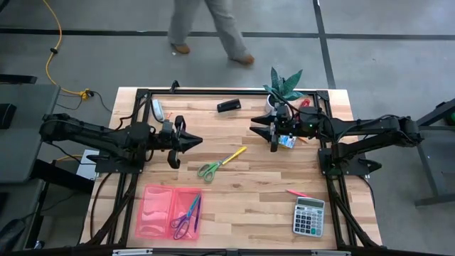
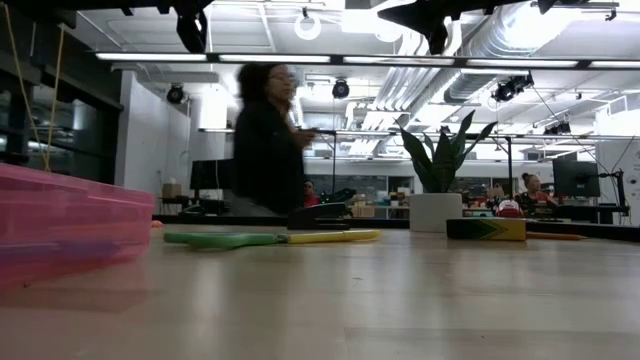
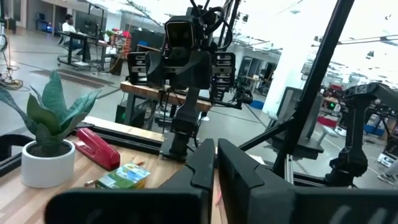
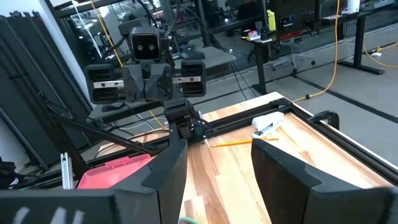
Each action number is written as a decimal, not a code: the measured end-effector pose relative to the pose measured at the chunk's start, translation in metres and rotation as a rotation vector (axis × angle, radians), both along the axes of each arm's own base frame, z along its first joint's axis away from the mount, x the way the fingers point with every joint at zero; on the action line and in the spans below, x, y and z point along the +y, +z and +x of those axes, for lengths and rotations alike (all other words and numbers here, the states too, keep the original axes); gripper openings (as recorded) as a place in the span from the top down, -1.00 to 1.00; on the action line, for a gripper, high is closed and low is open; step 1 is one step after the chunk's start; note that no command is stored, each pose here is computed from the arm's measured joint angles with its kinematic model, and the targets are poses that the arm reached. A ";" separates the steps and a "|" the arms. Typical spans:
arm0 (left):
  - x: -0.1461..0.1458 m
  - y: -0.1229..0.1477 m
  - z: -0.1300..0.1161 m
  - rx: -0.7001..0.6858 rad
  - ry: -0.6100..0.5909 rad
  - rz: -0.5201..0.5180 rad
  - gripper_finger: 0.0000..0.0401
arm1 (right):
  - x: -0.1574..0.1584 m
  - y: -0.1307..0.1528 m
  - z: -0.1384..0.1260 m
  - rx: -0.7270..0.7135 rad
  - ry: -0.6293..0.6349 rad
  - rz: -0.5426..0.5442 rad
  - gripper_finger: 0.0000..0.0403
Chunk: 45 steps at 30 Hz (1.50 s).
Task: Pack school essentials
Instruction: Put the left orange pencil into the supply box
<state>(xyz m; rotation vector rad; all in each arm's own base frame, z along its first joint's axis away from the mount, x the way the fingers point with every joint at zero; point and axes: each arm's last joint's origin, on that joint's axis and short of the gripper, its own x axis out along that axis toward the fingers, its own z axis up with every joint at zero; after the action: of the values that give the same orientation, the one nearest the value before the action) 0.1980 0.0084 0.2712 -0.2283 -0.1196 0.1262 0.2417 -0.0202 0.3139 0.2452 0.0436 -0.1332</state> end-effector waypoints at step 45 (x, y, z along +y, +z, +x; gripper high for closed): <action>0.128 -0.103 -0.078 1.280 1.053 -0.935 0.05 | 0.000 -0.002 0.000 0.022 -0.002 0.018 0.15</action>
<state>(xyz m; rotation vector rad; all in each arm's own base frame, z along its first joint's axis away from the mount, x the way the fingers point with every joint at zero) 0.1204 0.1367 0.1677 -0.9554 1.1478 1.3552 0.2416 -0.0202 0.3116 0.2618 0.0660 -0.1371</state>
